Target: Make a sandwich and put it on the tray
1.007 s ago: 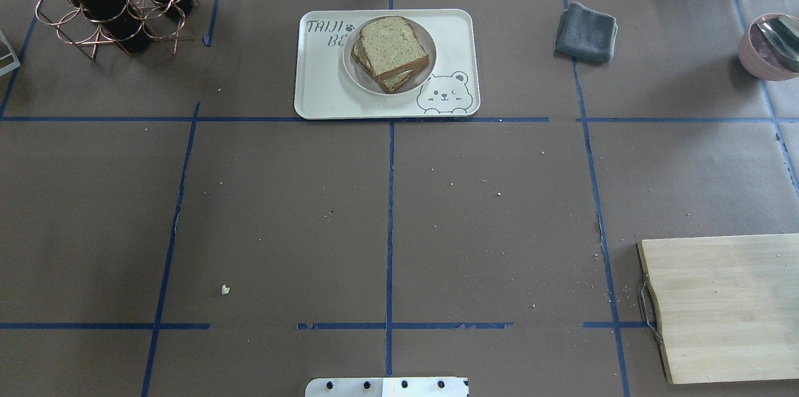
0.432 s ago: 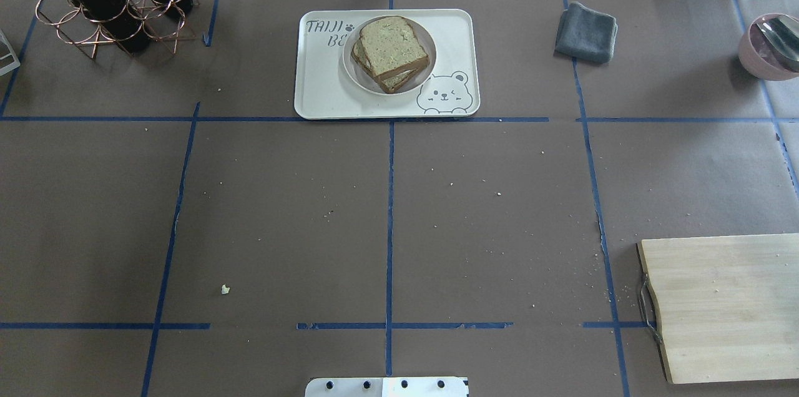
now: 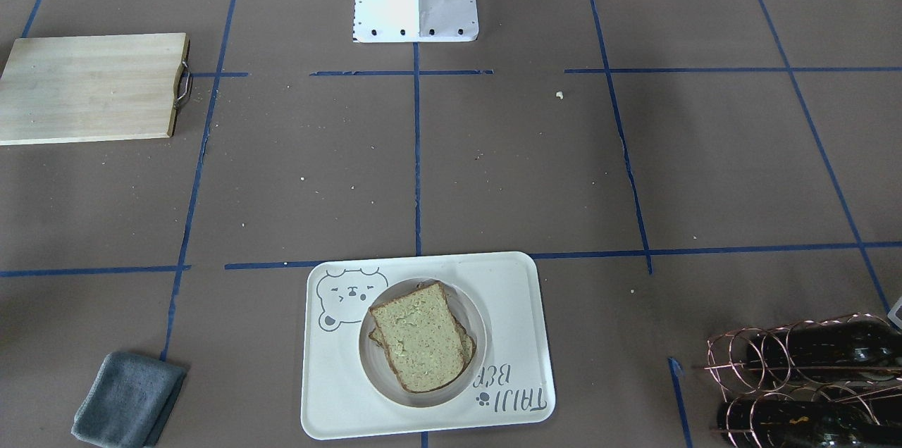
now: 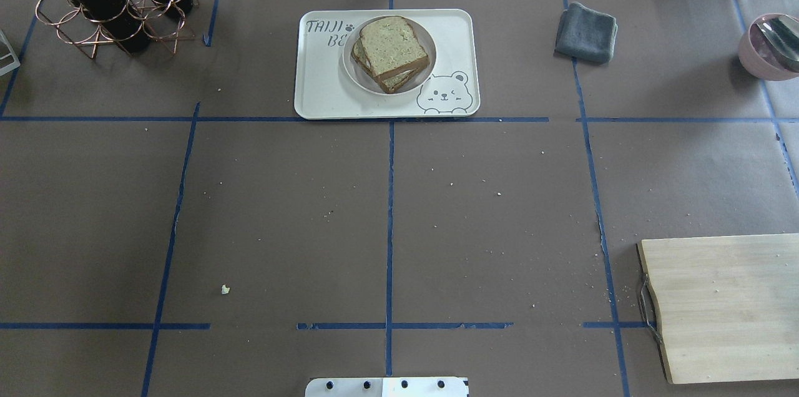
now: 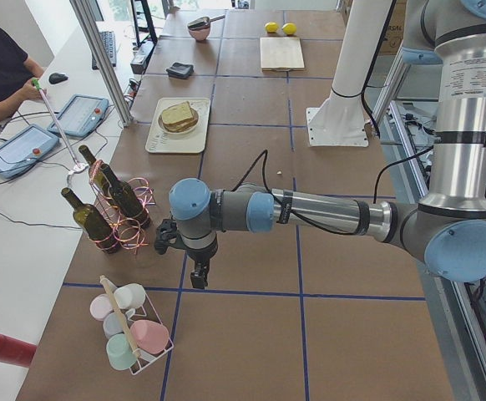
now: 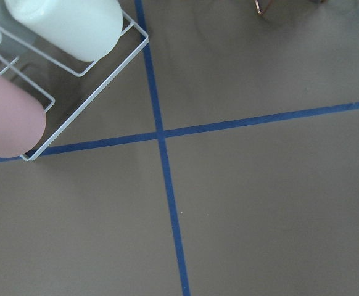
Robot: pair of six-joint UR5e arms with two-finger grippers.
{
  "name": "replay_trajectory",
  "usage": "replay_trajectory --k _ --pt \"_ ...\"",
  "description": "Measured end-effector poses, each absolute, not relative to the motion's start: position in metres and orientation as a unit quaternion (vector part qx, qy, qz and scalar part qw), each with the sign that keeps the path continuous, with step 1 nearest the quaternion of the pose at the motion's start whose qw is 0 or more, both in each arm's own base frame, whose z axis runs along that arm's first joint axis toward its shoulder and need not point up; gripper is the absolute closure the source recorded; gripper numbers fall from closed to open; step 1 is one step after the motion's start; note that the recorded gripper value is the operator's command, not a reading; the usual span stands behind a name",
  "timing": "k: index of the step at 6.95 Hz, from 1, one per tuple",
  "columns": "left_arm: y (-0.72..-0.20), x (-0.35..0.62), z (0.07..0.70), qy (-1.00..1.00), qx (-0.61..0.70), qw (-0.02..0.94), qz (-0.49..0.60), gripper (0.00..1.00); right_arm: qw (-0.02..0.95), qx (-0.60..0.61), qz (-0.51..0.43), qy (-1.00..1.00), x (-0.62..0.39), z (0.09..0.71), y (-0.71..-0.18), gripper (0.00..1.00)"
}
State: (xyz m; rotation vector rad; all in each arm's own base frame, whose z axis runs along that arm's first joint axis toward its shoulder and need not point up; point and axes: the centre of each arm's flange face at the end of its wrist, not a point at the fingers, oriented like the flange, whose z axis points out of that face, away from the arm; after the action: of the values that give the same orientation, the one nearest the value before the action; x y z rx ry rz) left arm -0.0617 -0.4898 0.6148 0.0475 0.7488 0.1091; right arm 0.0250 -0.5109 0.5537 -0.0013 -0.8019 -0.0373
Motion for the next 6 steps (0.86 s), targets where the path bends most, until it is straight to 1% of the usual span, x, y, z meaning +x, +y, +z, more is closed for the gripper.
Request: replay_trajectory --k 3,6 --pt "-0.495 -0.062 0.609 0.361 0.044 0.930 0.062 0.00 0.922 -0.009 -0.013 -0.388 0.026 0.563 -0.507 0.00" --pt "-0.493 -0.062 0.605 0.360 0.057 0.929 0.066 0.00 0.921 -0.035 -0.003 -0.387 0.027 0.591 -0.493 0.00"
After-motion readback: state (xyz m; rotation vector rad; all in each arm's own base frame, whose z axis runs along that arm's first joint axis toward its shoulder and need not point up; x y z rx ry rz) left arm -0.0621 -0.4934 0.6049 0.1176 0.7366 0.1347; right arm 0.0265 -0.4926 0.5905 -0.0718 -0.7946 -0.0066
